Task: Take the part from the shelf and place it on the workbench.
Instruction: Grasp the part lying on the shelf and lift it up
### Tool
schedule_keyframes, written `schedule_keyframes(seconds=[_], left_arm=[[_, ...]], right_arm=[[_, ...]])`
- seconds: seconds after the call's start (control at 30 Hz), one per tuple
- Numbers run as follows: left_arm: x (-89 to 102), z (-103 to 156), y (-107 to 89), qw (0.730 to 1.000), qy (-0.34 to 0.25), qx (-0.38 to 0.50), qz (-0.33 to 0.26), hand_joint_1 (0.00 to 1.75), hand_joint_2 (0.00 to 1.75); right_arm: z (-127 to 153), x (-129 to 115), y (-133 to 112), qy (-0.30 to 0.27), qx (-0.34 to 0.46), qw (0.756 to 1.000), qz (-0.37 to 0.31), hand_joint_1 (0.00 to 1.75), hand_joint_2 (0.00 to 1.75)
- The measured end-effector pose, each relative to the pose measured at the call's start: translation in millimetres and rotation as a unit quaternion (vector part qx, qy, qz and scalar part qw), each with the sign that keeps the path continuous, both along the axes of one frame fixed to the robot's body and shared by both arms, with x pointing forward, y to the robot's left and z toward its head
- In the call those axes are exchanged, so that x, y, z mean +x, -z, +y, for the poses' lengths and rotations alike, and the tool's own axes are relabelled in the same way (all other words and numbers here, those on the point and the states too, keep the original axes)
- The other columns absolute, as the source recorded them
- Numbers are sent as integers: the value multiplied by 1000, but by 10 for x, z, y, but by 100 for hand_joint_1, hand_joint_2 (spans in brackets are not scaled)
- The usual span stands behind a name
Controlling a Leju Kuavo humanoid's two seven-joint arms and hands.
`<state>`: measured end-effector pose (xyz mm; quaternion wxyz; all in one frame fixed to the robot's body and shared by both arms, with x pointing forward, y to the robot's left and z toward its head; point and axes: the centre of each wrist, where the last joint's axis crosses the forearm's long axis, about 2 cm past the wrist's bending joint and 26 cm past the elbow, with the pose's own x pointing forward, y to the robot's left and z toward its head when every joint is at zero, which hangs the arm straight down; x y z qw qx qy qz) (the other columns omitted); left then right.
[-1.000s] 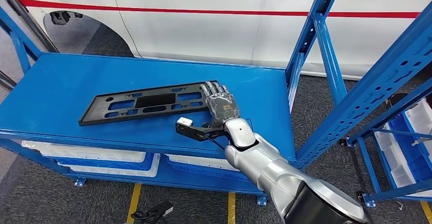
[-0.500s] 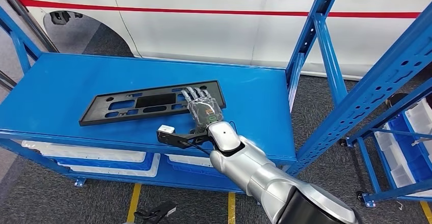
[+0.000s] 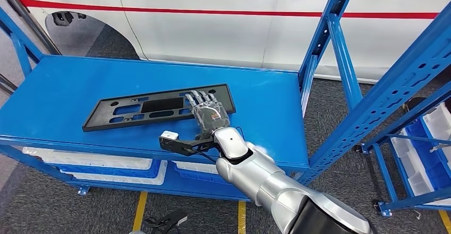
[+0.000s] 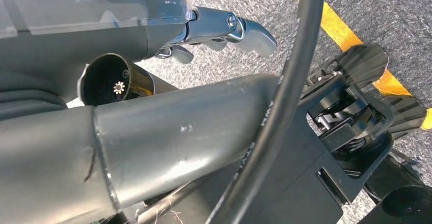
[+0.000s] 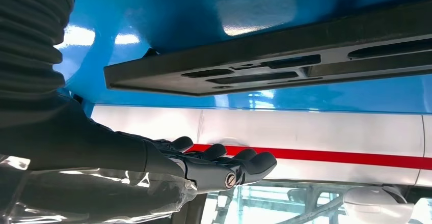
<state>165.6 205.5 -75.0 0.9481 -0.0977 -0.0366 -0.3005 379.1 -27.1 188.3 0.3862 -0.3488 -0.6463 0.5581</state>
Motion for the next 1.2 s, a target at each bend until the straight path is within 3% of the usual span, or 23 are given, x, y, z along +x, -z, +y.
schedule_keyframes(seconds=[0.6,0.73,1.2], left_arm=[[53,-28,-25,1000,0,-5,-9,0,0],[62,-42,-31,1000,0,-6,-10,0,0],[94,-45,-44,1000,2,-9,-11,0,0]], right_arm=[[-22,1,30,3,-7,1000,-3,0,0],[-24,6,26,3,-9,1000,-2,0,175],[26,-40,62,-14,-27,999,36,0,175]])
